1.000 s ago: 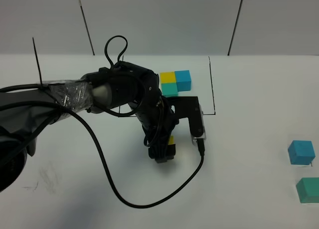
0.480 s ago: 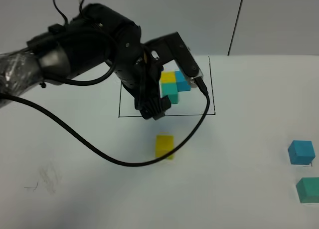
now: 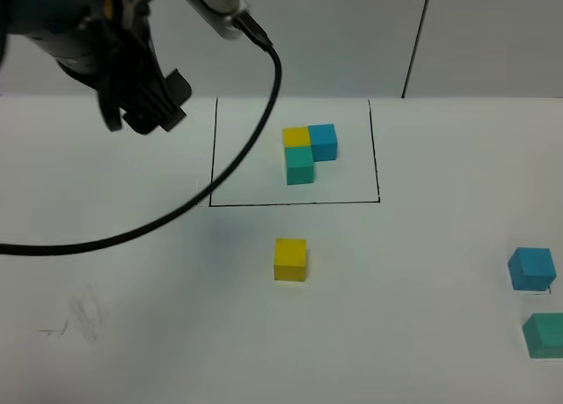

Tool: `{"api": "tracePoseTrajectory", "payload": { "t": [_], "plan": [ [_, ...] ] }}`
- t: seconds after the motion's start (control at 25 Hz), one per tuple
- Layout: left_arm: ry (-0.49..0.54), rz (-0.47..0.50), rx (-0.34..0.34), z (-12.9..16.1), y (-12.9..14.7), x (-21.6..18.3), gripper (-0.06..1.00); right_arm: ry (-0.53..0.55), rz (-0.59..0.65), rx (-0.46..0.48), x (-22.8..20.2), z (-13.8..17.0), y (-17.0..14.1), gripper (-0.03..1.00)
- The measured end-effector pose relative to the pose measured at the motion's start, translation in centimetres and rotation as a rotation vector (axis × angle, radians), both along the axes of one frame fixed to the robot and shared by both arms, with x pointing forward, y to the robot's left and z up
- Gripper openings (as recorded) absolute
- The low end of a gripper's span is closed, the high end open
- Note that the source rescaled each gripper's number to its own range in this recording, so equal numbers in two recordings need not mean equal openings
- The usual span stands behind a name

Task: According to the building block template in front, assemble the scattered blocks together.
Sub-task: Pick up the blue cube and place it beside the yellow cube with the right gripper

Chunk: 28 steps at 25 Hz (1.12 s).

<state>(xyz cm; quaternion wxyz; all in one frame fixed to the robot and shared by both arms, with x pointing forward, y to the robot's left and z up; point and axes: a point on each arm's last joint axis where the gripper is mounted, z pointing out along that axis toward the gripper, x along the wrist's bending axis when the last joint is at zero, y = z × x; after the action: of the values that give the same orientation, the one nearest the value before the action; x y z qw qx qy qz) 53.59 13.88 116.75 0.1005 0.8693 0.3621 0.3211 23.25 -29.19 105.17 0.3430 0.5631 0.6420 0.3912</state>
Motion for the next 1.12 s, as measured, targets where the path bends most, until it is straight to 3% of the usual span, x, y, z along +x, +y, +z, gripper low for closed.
{"api": "tracePoseTrajectory", "payload": {
  "t": [0.24, 0.56, 0.8, 1.12],
  "plan": [
    [-0.091, 0.123, -0.086, 5.1, 3.9, -4.7, 0.93, 0.000, 0.000, 0.000, 0.0, 0.0, 0.0, 0.73],
    [-0.251, 0.129, -0.217, 9.5, 9.2, -12.3, 0.88, 0.000, 0.000, 0.000, 0.0, 0.0, 0.0, 0.73],
    [-0.353, 0.132, -0.302, 9.1, 14.5, -19.8, 0.85, 0.000, 0.000, 0.000, 0.0, 0.0, 0.0, 0.73],
    [-0.483, 0.129, -0.435, 5.1, 20.5, -28.6, 0.73, -0.001, 0.000, 0.000, 0.0, 0.0, 0.0, 0.73]
  ]
}}
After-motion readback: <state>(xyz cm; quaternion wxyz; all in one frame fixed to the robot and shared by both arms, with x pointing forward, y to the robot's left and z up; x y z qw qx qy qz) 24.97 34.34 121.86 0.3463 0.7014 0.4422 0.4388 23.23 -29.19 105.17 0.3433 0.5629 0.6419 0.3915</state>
